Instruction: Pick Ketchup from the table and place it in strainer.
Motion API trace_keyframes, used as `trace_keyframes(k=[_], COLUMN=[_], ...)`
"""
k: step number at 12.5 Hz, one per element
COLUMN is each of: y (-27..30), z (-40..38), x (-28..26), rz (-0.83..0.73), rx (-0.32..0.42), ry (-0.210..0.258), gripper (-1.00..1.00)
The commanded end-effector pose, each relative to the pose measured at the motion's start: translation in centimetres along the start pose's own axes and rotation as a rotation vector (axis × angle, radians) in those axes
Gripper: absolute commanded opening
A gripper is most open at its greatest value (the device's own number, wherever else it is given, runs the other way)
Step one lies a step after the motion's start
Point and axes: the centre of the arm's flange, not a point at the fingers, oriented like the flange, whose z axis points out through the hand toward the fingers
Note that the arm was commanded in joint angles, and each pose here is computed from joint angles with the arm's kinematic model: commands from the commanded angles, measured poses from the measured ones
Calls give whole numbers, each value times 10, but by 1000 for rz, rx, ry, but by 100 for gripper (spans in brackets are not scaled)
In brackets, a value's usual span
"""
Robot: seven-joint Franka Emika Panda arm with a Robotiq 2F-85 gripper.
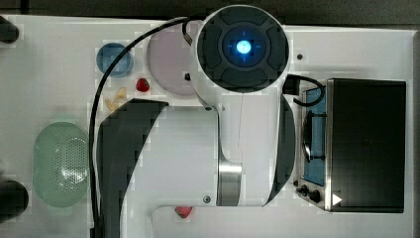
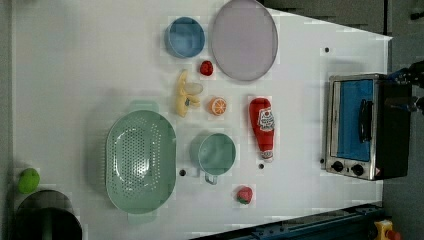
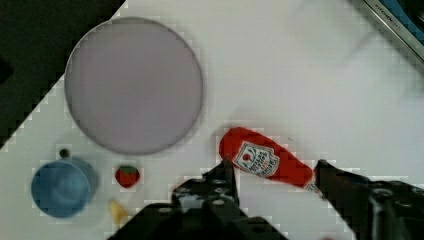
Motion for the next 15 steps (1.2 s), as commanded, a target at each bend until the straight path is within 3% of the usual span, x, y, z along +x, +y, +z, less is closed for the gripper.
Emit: trace_keyframes(k=[1,3,7,10,15], y=[67,65,47,30,22], z=[-41,-34,25,91,191], x=[-29,-29,-33,-38,-40], rz=[-29,-36,-114,-318,-781], rx=[-23,-31,-107,-126,-36], ry=[-31,-39,-120,-168,-108], gripper=[59,99,100,100,100])
